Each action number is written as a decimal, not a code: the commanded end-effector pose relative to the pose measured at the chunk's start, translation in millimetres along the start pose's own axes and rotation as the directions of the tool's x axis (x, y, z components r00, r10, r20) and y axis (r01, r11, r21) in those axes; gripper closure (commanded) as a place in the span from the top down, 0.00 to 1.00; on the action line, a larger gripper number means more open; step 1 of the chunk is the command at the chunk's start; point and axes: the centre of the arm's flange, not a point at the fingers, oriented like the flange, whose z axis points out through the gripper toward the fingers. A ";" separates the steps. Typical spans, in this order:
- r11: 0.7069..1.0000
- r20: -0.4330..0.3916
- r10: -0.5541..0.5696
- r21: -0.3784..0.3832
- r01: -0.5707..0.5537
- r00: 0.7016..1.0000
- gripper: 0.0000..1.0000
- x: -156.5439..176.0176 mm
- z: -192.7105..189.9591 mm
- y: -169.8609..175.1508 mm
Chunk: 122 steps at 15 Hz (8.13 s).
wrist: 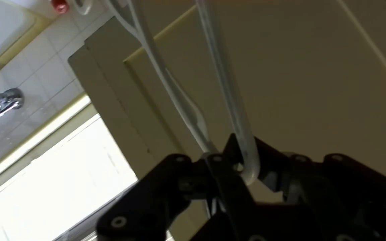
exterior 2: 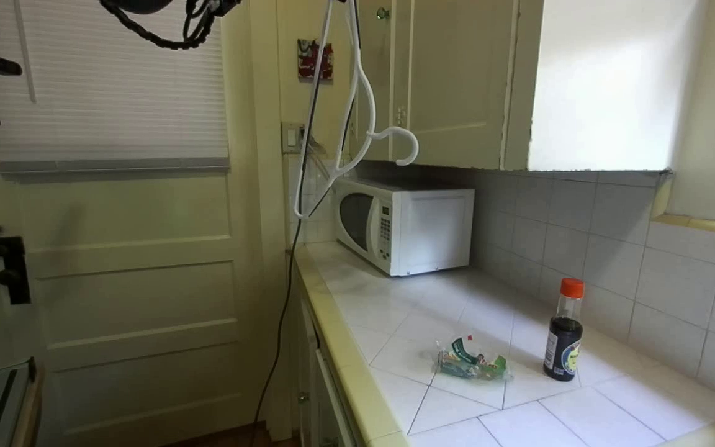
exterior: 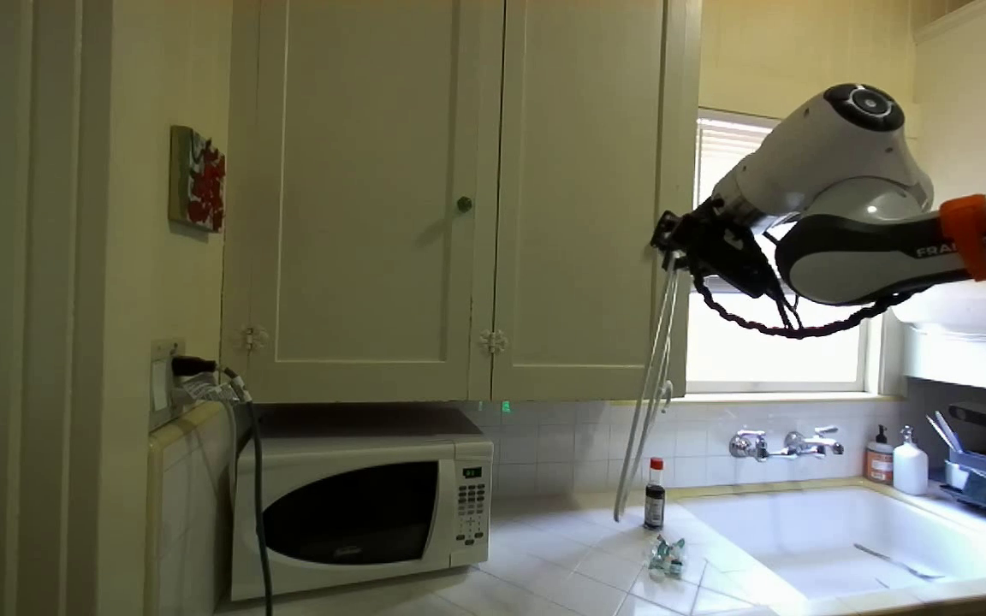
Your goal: Shift the coat hanger to the counter
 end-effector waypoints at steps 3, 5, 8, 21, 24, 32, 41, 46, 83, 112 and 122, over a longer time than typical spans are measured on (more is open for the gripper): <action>0.989 0.161 -0.028 0.150 0.004 0.987 0.03 -17.9 45.8 3.7; 0.993 0.232 -0.037 0.119 0.009 0.972 0.03 -31.4 70.2 6.4; 0.993 0.302 -0.047 0.116 0.012 0.952 0.03 -50.2 101.1 8.5; 0.994 0.352 -0.106 0.043 0.097 0.930 0.03 -73.5 183.8 -42.9; 0.990 0.333 -0.139 0.025 0.138 0.933 0.03 -76.6 164.1 -31.1; 0.985 0.303 -0.170 0.031 0.169 0.938 0.10 -71.0 162.1 -29.9; 0.997 0.330 -0.068 0.047 0.055 0.941 0.03 -148.0 196.4 -48.1; 0.994 0.286 -0.015 0.109 -0.017 0.958 0.03 -176.4 211.9 -68.0; 0.861 0.429 -0.234 -0.326 0.391 0.872 0.03 -255.9 304.8 70.0; 0.612 0.681 0.017 -0.586 0.531 0.732 1.00 -271.7 294.8 70.3; 0.694 0.732 -0.437 -0.096 0.713 0.523 1.00 -235.0 157.2 80.0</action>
